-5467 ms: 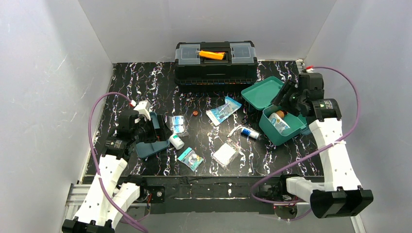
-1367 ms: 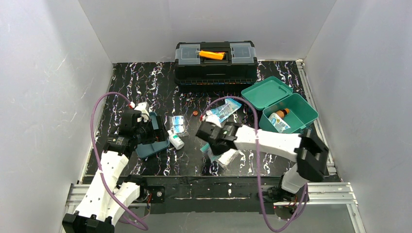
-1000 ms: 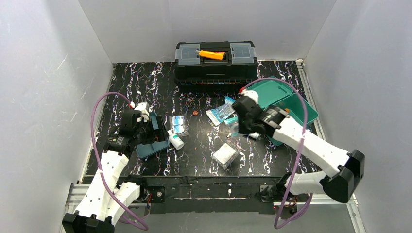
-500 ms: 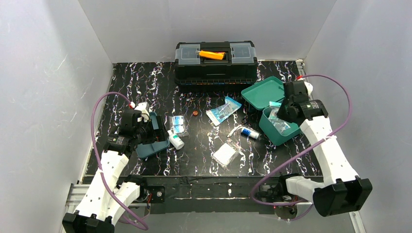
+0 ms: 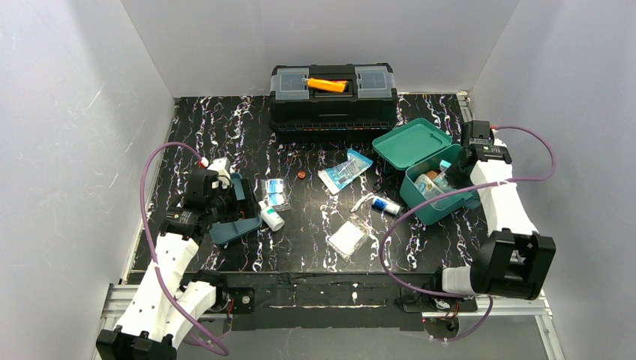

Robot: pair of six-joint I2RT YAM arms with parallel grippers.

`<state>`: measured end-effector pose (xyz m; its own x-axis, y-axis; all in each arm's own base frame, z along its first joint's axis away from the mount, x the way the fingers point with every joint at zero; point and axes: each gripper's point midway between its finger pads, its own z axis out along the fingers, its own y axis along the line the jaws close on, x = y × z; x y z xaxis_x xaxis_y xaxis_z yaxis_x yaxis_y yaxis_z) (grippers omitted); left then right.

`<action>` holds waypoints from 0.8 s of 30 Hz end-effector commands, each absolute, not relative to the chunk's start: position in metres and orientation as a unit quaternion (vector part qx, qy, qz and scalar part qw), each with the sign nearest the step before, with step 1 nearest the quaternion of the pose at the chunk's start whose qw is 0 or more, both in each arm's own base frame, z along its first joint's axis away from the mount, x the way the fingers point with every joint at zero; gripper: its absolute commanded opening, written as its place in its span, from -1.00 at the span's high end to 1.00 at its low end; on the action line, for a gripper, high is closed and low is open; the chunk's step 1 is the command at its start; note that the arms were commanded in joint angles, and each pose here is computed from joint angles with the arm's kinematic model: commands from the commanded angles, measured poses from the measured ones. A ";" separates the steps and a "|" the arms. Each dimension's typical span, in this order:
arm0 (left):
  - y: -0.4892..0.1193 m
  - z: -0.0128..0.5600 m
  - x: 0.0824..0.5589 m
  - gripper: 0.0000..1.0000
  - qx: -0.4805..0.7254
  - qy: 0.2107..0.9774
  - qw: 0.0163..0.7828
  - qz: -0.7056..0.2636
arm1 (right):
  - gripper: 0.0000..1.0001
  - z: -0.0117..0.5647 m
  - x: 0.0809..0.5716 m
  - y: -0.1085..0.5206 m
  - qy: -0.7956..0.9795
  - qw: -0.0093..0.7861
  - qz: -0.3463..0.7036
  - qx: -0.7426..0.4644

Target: Organize the medicine kit

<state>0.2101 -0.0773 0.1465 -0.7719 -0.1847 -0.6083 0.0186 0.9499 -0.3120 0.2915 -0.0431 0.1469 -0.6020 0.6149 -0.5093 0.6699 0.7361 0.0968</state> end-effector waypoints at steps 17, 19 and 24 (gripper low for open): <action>-0.080 0.160 0.210 -0.99 -0.041 0.921 0.350 -0.162 | 0.21 0.132 0.303 -0.084 0.858 0.243 -0.084 0.446; -0.080 0.159 0.209 -0.99 -0.040 0.922 0.349 -0.164 | 0.05 0.139 0.303 -0.085 0.856 0.250 -0.084 0.444; -0.080 0.160 0.209 -0.99 -0.040 0.921 0.351 -0.163 | 0.01 0.161 0.301 -0.082 0.853 0.271 -0.073 0.439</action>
